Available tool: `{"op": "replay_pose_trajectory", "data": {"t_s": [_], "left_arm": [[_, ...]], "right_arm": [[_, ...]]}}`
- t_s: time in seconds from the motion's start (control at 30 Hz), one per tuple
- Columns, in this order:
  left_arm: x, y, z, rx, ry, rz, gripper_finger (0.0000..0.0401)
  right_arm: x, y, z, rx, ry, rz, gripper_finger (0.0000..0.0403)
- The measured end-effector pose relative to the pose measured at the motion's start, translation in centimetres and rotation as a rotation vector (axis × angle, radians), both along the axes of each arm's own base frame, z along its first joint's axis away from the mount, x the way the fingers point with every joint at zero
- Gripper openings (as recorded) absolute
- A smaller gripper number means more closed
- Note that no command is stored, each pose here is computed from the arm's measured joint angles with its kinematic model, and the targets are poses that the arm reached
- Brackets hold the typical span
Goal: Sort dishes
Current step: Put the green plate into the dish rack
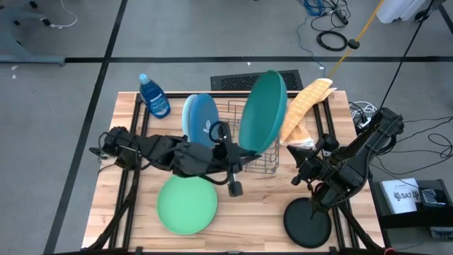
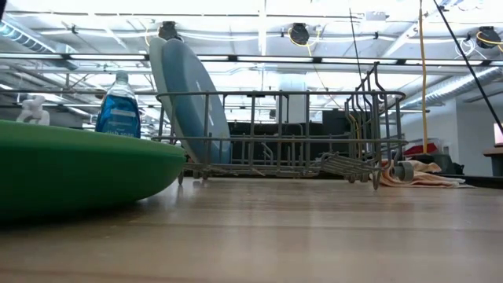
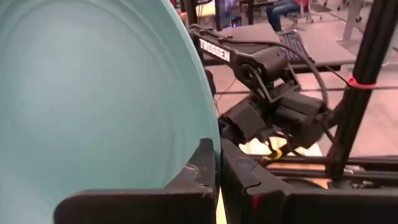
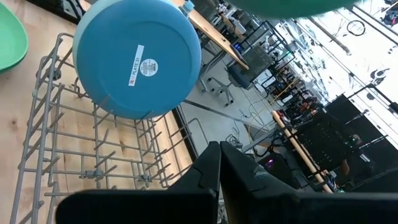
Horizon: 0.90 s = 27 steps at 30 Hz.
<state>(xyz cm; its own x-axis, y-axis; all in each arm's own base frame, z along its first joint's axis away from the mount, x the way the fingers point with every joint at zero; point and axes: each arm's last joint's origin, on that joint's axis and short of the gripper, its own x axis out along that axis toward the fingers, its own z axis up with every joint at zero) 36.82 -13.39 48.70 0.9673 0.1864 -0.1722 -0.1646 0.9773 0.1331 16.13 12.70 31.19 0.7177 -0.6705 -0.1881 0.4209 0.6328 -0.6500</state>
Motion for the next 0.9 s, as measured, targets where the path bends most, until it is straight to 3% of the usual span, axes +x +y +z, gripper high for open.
{"op": "replay_pose_trajectory", "data": {"t_s": [0.3, 0.43, 0.7, 0.9], "left_arm": [[2.0, 0.7, -5.0, -0.061, -0.029, -0.042, 0.0], [0.2, 2.2, -8.1, -0.147, -0.055, -0.015, 0.0], [-4.9, 5.5, -14.5, -0.336, -0.256, 0.013, 0.0], [-6.1, 7.6, -19.0, -0.43, -0.289, 0.094, 0.0]], "right_arm": [[0.1, 0.1, -0.1, 0.025, 0.019, 0.006, 0.0], [0.1, 0.2, -0.1, 0.041, 0.028, 0.008, 0.0], [0.2, 0.3, -0.1, 0.041, 0.027, 0.012, 0.0], [0.3, 0.3, 0.0, 0.016, 0.015, 0.014, 0.0]]}}
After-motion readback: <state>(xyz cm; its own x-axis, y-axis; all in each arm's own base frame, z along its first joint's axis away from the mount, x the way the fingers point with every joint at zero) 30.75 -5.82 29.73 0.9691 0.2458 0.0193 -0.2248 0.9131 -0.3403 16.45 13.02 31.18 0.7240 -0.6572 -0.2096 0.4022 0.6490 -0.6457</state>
